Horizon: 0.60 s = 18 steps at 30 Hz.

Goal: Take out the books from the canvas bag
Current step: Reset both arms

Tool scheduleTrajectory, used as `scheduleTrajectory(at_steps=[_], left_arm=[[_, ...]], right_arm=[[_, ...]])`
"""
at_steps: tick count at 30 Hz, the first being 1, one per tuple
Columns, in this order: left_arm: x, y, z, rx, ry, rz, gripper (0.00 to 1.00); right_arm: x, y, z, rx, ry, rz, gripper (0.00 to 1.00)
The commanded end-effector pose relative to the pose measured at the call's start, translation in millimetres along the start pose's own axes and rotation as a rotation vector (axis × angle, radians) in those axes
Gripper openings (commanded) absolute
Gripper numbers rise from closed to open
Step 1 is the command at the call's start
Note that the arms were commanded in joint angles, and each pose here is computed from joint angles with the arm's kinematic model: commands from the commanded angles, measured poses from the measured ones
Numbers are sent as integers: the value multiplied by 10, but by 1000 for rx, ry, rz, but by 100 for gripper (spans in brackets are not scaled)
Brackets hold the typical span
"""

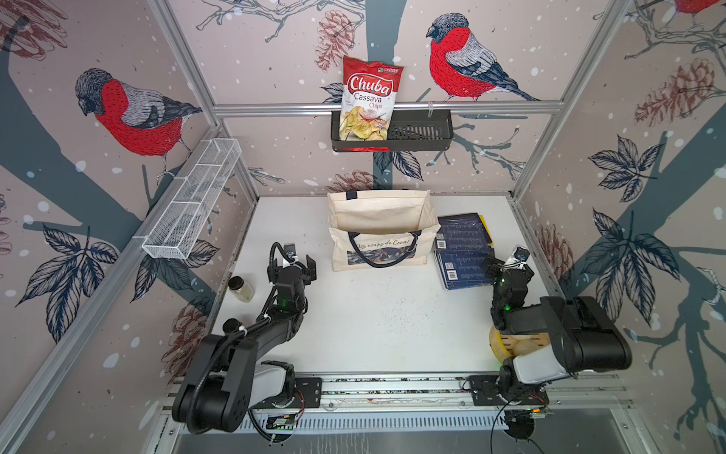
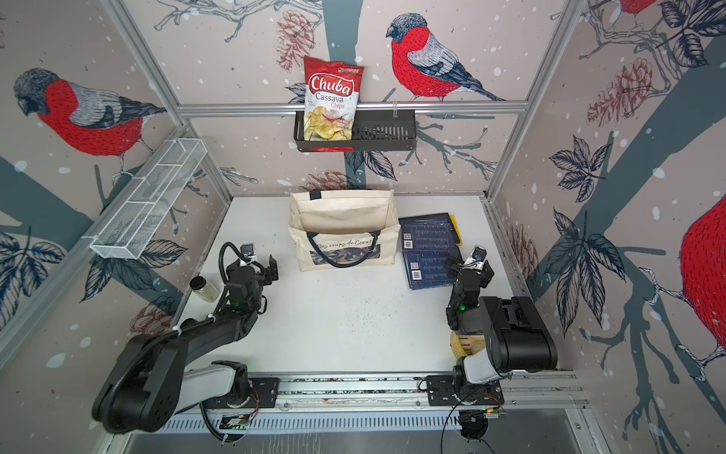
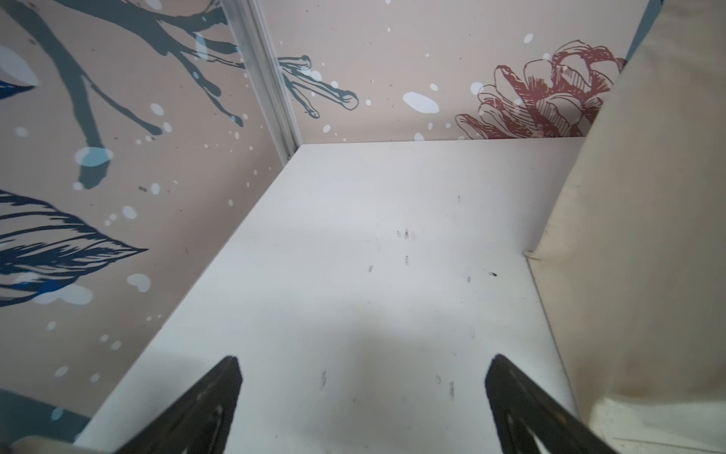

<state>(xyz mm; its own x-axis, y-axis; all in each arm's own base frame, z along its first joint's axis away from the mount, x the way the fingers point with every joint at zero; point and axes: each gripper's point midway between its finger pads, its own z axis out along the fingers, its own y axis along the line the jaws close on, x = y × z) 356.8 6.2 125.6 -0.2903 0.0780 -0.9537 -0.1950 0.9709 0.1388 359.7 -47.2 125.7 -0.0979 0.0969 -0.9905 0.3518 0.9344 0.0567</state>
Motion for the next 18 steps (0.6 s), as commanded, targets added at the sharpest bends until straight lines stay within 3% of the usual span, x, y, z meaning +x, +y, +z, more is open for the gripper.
scheduleTrajectory(at_steps=[1, 18], left_arm=[[-219, -70, 58, 47, -111, -37, 97], [-20, 35, 283, 87, -86, -128, 98]], right_arm=[[-32, 27, 2, -12, -9, 17, 100], [-35, 25, 3, -11, -10, 18, 100]])
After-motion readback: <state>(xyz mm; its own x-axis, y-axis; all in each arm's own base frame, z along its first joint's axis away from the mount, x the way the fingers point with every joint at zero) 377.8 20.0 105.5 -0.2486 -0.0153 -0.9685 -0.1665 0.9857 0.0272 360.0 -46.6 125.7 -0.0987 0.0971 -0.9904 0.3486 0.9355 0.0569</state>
